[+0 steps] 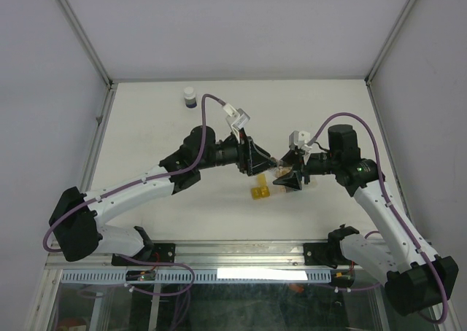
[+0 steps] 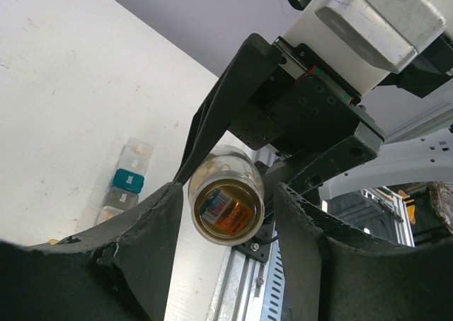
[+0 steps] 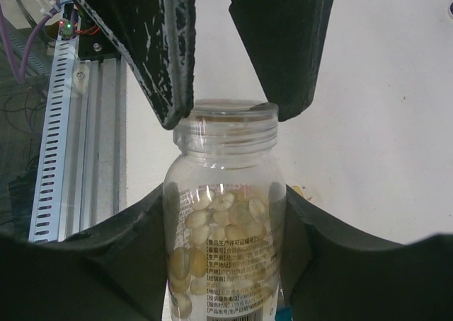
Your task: Sort the pills into containers
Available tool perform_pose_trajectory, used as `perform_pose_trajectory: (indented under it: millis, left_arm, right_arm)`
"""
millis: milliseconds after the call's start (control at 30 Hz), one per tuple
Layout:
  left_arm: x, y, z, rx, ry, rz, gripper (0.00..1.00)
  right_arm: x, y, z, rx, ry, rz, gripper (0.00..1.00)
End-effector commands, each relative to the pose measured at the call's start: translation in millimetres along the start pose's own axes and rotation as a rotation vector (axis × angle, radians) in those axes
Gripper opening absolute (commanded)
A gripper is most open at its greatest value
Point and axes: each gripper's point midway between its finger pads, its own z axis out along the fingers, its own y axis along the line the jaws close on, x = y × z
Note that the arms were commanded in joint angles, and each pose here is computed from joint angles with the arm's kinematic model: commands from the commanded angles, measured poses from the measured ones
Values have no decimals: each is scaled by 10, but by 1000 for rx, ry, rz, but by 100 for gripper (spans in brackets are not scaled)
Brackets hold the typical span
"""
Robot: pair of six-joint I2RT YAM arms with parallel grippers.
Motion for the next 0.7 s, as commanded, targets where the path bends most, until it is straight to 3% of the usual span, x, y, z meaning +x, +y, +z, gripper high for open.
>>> perform_pose_trajectory:
  millis: [0, 400, 567, 667]
  left_arm:
    - [-145, -232, 19, 69, -11, 43, 53]
    - [41, -285, 59, 115, 87, 58, 27]
    - [68, -293, 59, 130, 106, 90, 29]
    - [57, -282, 54, 120, 103, 95, 40]
  right_arm:
    - [-212, -79, -37, 21, -36, -84, 0]
    - [-207, -81, -36, 23, -35, -82, 0]
    - [-211, -80, -38, 23, -35, -83, 0]
    - [-212, -82, -42, 25, -36, -84, 0]
